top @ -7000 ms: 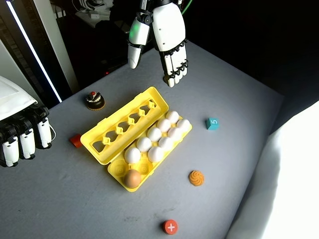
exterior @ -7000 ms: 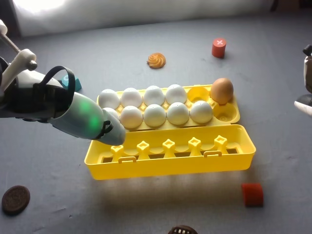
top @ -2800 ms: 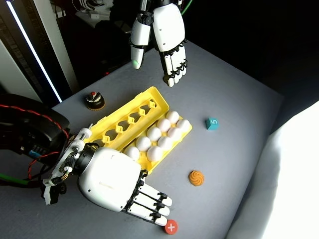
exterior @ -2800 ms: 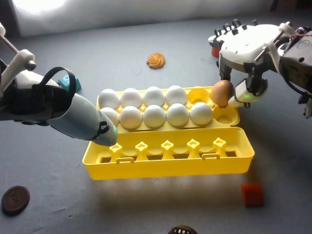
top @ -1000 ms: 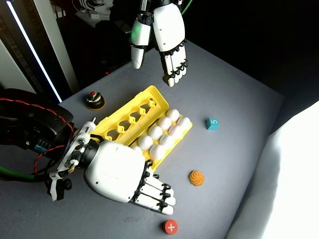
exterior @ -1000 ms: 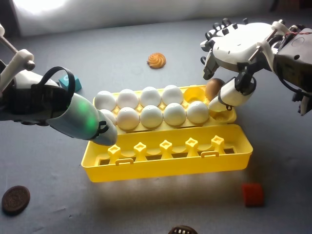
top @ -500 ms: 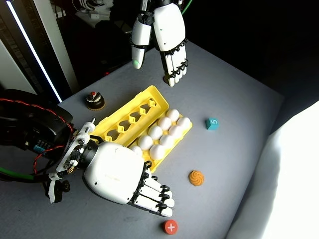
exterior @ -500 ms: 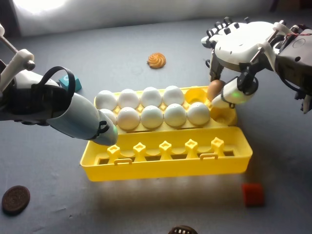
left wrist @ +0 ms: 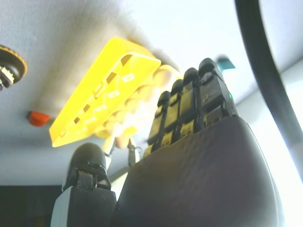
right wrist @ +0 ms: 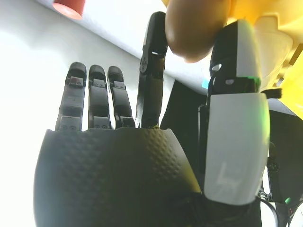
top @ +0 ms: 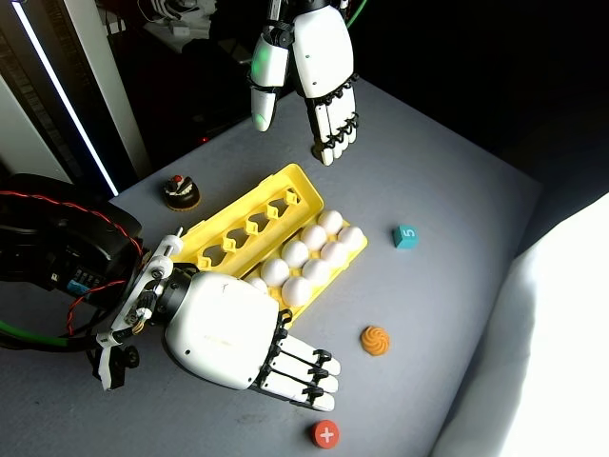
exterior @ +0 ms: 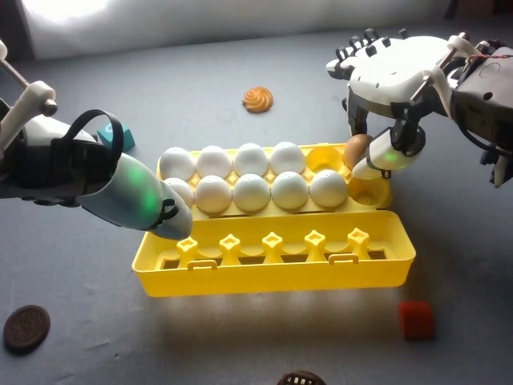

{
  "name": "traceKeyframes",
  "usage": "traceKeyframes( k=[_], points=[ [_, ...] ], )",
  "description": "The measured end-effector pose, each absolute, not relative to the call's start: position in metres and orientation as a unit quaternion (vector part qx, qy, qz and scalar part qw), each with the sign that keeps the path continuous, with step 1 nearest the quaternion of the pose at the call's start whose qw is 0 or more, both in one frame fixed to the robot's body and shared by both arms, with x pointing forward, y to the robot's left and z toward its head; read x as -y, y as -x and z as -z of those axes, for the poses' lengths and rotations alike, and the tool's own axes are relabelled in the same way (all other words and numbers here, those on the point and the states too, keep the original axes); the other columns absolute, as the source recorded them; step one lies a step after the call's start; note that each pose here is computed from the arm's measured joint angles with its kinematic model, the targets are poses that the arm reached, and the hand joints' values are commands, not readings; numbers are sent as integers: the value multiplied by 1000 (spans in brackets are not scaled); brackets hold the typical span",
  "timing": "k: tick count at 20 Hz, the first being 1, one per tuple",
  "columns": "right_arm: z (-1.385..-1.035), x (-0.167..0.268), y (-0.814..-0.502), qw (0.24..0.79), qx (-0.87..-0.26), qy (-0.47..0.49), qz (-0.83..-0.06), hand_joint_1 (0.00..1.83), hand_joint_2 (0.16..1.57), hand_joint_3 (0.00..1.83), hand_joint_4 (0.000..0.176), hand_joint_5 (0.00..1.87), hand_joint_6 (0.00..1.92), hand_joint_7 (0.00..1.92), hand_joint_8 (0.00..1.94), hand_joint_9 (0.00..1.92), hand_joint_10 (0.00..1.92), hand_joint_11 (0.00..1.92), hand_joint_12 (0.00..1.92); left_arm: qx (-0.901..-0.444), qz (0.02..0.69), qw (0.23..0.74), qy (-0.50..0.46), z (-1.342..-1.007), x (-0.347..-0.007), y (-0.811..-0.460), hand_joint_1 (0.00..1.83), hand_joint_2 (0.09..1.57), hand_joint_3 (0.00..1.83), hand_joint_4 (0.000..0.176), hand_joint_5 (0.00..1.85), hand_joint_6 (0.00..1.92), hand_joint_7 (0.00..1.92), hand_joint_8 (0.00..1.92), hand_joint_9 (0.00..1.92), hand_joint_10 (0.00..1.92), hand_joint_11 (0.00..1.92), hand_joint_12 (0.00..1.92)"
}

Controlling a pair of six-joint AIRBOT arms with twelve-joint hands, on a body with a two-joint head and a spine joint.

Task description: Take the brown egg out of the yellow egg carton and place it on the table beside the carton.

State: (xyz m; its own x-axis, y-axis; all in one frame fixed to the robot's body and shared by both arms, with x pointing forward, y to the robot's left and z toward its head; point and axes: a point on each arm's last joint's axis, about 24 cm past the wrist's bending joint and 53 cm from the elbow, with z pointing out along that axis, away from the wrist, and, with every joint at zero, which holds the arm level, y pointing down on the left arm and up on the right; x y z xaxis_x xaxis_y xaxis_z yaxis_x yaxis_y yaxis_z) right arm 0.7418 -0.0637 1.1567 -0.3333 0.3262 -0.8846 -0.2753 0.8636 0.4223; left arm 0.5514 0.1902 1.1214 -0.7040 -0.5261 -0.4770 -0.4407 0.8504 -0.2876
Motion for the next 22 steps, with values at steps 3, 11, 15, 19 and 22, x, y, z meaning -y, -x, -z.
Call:
traceKeyframes(
  k=[3, 11, 15, 19, 22],
  points=[
    [-1157, 64, -742, 577, -774, -16, -261, 1112, 1062, 1, 1, 1100, 795, 36, 0, 0, 0, 0, 0, -920, 76, 281, 263, -1121, -190, -551, 0, 1243, 1, 0, 0, 0, 0, 0, 0, 0, 0, 0],
    [-1176, 62, -746, 589, -763, -18, -266, 1116, 1053, 0, 10, 1127, 749, 83, 10, 0, 0, 0, 0, -920, 76, 281, 263, -1121, -190, -551, 0, 1245, 1, 0, 0, 0, 0, 0, 0, 0, 0, 0],
    [-1190, 72, -751, 600, -755, -22, -263, 1103, 1057, 0, 38, 1109, 778, 54, 2, 0, 0, 0, 0, -920, 76, 281, 263, -1121, -190, -551, 0, 1243, 0, 0, 0, 0, 0, 0, 0, 0, 0, 0],
    [-1196, 101, -757, 611, -752, -35, -244, 1104, 1063, 0, 23, 1097, 800, 36, 3, 0, 0, 0, 0, -920, 76, 281, 263, -1121, -190, -551, 0, 1243, 0, 0, 0, 0, 11, 4, 0, 0, 0, 0],
    [-1192, 117, -758, 618, -754, -30, -220, 1108, 1072, 1, 0, 1075, 835, 47, 2, 0, 0, 0, 0, -920, 76, 281, 263, -1121, -190, -552, 0, 1242, 0, 0, 0, 0, 1, 0, 0, 0, 0, 0]
  ],
)
